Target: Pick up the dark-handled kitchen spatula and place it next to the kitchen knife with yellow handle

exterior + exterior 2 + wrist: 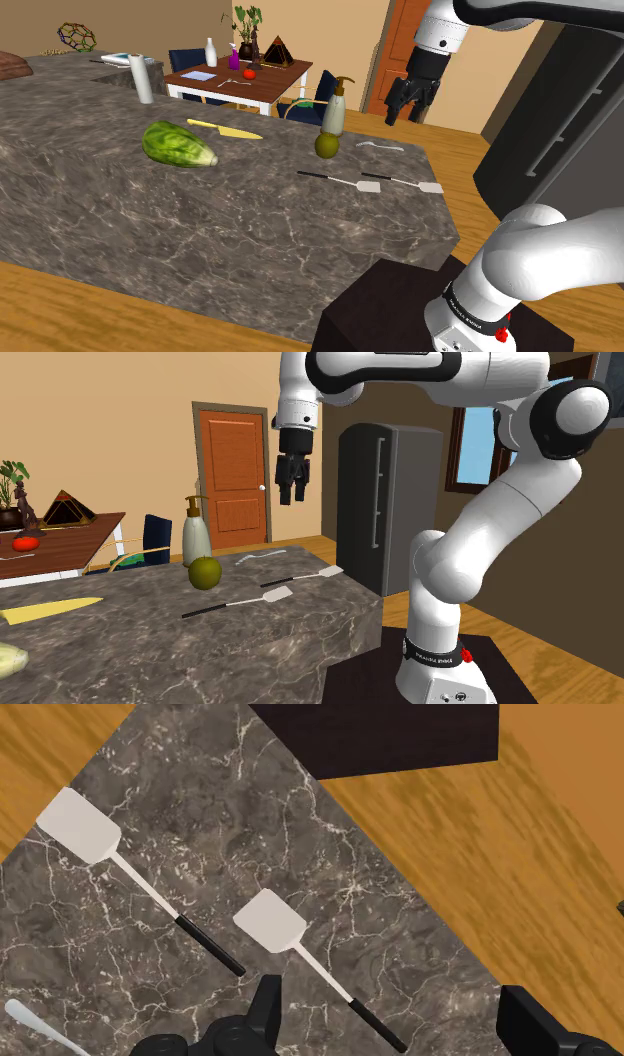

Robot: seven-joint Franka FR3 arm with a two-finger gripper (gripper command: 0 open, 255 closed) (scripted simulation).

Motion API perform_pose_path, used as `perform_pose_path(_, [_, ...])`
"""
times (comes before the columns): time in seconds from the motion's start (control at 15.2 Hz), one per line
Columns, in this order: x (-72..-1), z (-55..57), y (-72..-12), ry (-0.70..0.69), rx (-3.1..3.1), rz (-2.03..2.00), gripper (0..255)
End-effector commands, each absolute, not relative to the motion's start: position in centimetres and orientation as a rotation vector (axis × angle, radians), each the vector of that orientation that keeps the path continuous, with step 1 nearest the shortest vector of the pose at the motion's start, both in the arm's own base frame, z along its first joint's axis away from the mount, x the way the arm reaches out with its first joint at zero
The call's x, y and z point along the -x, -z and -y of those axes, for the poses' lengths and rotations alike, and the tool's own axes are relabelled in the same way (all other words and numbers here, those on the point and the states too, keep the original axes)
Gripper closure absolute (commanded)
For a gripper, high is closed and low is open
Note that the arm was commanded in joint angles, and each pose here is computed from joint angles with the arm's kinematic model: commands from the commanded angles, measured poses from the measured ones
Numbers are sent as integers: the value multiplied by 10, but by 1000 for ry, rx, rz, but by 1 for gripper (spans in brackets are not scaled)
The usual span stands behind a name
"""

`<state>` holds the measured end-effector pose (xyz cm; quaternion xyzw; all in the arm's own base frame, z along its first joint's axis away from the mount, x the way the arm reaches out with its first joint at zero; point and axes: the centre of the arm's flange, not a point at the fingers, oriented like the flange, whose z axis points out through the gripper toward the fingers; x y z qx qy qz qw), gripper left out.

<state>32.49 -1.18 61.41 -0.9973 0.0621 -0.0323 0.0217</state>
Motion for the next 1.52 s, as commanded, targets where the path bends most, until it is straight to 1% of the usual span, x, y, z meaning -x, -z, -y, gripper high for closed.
perform_pose_path(0.0, [-325,12,-614,100,3091,-192,0])
perform_pose_path(0.73, [-314,112,-510,101,3089,322,0])
perform_pose_path(1.45, [-338,211,-407,99,3003,831,0])
